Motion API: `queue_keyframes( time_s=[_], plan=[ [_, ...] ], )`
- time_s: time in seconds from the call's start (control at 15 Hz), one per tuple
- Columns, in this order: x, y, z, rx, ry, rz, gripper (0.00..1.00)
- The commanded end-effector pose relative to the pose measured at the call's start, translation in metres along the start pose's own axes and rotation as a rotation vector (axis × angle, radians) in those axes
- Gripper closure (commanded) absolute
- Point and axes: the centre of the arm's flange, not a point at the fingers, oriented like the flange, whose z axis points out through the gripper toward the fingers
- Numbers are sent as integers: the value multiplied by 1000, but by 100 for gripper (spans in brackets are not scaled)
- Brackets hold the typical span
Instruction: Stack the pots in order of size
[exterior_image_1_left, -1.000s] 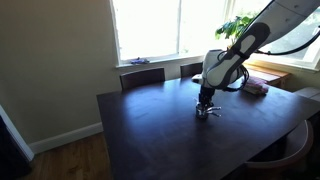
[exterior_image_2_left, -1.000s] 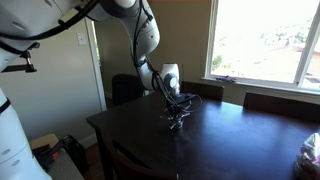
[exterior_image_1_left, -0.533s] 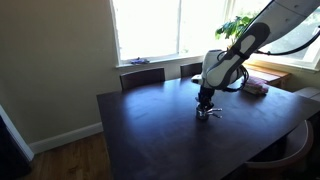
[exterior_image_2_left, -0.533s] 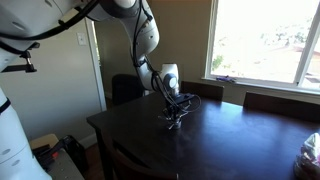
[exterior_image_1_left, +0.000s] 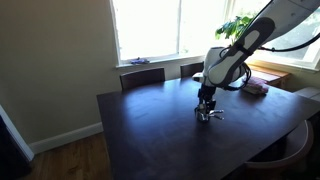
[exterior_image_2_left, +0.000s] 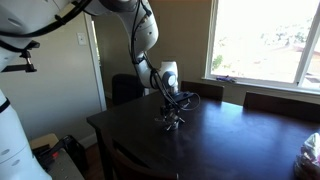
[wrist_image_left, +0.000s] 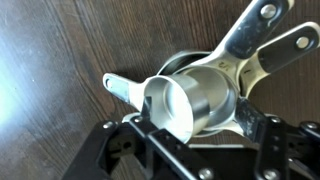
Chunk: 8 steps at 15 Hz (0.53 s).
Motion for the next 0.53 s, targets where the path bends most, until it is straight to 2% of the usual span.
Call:
queue_keyframes(
  time_s=[0.0, 0.47],
  plan=[
    [-8, -24, -29, 26, 38, -8, 0],
    [-9, -35, -43, 65, 73, 11, 0]
  ],
)
